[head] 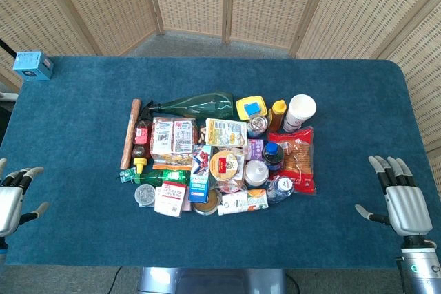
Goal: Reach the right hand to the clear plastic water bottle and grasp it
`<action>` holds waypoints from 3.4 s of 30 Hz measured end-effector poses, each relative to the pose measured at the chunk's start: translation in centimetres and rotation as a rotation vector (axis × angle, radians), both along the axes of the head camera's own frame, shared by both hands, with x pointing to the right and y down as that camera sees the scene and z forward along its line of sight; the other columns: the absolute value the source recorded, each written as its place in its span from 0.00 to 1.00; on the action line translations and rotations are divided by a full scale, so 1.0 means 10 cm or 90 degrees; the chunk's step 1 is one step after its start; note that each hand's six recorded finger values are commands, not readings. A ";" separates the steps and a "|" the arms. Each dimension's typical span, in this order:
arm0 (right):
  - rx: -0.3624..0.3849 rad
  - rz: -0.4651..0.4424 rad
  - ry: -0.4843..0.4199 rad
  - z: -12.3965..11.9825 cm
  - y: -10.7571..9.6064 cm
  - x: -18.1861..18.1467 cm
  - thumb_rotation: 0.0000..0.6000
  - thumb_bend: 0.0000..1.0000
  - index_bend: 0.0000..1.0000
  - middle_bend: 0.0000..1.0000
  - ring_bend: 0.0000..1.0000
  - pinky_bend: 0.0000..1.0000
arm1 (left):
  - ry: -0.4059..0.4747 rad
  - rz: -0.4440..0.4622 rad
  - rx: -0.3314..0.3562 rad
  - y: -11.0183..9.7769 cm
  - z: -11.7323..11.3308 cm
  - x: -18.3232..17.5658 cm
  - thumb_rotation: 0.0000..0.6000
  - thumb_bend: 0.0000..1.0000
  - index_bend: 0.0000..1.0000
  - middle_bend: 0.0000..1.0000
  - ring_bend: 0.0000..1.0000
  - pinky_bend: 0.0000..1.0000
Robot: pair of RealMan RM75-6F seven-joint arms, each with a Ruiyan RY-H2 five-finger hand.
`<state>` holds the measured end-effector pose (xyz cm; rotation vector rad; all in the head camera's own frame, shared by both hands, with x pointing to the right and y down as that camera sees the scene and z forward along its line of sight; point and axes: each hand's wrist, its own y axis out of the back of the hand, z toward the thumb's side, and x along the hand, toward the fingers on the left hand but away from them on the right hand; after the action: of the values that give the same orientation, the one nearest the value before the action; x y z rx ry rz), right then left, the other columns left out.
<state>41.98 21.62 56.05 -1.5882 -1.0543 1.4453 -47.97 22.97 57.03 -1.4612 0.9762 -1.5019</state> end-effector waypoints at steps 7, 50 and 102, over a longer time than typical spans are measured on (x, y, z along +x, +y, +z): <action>-0.008 0.000 -0.002 0.01 0.02 -0.01 0.86 0.00 0.00 0.00 0.00 0.00 | 0.003 0.000 0.004 0.01 -0.01 -0.01 1.00 0.00 0.26 0.34 0.34 0.00; -0.193 -0.056 -0.369 0.43 -0.06 -1.10 1.00 0.00 0.00 0.00 0.00 0.00 | -0.001 -0.027 0.010 0.03 -0.07 -0.17 1.00 0.00 0.25 0.33 0.34 0.00; -0.267 -0.093 -0.429 0.65 -0.17 -1.65 1.00 0.00 0.10 0.29 0.20 0.10 | -0.009 -0.068 0.005 0.18 -0.09 -0.37 1.00 0.00 0.24 0.32 0.34 0.00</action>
<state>25.48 19.96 62.54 -2.5072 -0.9911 1.0900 -51.72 24.75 56.15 -1.4105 1.0653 -1.5805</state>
